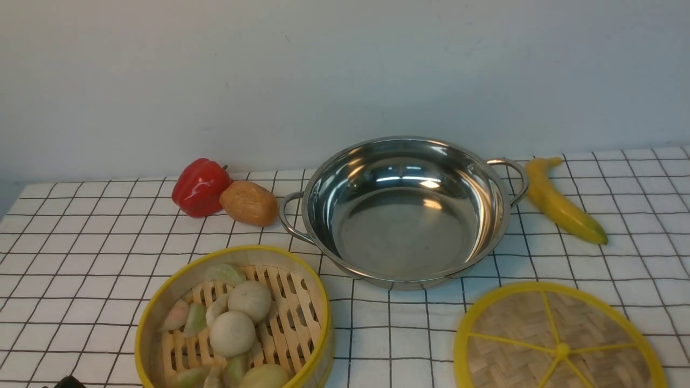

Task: Place the steamer in the pot on the white tablecloth, and put the lid on the steamer.
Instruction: 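Grasp the rim of the steamer basket holding the buns with the left gripper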

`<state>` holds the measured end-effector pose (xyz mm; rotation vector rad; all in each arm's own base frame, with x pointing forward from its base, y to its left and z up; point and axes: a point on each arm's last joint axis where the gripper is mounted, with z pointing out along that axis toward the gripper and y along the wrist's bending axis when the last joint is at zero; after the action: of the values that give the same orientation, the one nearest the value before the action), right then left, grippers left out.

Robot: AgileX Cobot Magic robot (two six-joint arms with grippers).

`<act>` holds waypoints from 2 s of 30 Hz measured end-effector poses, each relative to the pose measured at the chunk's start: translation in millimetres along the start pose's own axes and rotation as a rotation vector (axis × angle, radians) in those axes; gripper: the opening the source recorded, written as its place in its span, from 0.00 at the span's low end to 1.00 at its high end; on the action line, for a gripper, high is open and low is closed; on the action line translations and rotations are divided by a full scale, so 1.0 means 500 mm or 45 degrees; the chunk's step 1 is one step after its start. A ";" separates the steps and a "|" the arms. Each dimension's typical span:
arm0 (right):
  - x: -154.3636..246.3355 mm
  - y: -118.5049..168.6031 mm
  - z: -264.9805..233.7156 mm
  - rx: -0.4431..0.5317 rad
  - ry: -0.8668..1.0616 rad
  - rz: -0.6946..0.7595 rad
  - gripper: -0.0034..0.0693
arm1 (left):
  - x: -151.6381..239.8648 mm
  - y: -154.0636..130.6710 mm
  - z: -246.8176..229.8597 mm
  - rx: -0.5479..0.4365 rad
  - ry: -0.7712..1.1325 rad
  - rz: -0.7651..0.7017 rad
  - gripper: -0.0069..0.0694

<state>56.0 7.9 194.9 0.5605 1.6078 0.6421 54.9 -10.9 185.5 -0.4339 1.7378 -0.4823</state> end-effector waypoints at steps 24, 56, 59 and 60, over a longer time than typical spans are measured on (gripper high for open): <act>-0.016 0.013 -0.001 -0.116 -0.087 0.599 0.38 | -0.082 -0.042 -0.025 0.139 -0.321 -0.162 0.41; 0.018 0.019 -0.002 -0.105 0.152 0.464 0.38 | -0.340 -0.085 0.213 -0.562 0.918 0.381 0.41; 0.021 0.019 -0.002 -0.107 0.170 0.424 0.38 | -0.310 -0.056 0.250 -0.603 1.119 0.341 0.41; 0.022 0.019 -0.002 -0.108 0.176 0.417 0.38 | -0.302 -0.049 0.264 -0.603 1.159 0.333 0.41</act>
<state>53.4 22.3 193.6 0.7375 1.6222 1.0063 216.1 37.0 297.0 -0.3200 2.7691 -0.0474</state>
